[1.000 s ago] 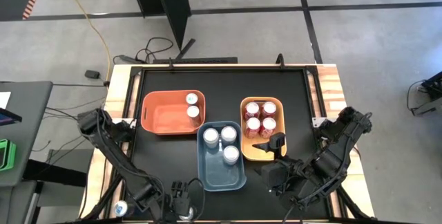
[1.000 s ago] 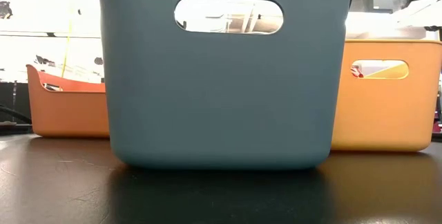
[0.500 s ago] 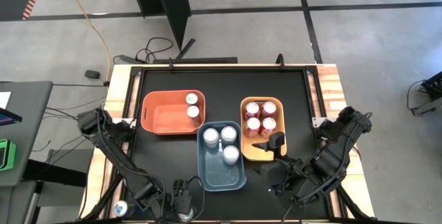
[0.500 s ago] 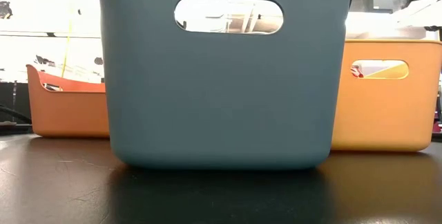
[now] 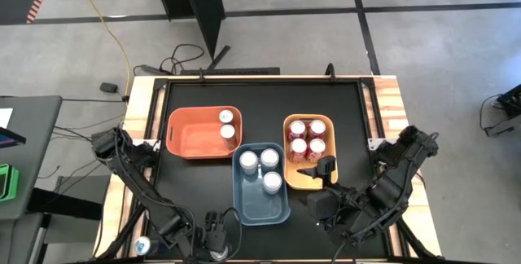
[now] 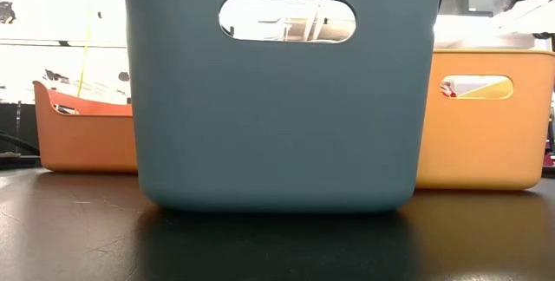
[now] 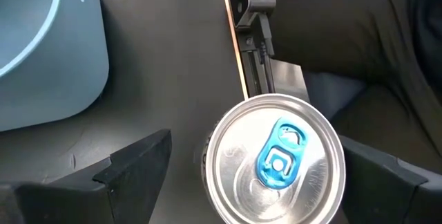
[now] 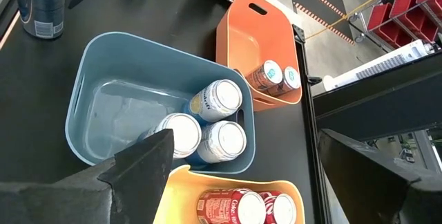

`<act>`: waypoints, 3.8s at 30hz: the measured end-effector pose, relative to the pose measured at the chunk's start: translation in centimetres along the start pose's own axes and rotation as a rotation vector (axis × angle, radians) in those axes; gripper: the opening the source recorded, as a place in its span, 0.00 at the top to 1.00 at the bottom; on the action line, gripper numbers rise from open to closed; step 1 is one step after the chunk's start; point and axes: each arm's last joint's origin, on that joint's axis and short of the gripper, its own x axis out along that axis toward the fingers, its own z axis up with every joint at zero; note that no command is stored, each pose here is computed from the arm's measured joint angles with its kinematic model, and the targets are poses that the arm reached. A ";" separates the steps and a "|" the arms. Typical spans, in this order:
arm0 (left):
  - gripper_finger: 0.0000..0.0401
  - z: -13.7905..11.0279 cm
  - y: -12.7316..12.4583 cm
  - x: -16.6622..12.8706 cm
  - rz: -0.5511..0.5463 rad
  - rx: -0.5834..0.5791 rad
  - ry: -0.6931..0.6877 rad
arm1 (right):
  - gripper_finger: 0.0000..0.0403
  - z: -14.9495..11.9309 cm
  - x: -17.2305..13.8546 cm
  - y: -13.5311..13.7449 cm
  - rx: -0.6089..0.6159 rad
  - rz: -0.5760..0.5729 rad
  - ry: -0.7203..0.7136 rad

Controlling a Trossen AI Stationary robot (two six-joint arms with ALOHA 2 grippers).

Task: Sort soda cans
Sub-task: Put the right blue soda can into the orange bin

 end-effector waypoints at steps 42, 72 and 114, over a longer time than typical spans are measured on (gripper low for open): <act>0.42 3.2 1.2 -5.8 0.277 0.082 0.042 | 0.08 0.0 0.0 0.0 0.000 0.000 0.000; 0.42 1.5 20.6 -18.1 0.834 -0.318 -0.060 | 0.08 -0.4 -2.1 1.7 -0.025 0.051 -0.046; 0.42 -3.6 36.6 -12.4 0.646 -0.441 -0.026 | 0.08 -0.1 -1.1 1.0 0.018 0.029 -0.029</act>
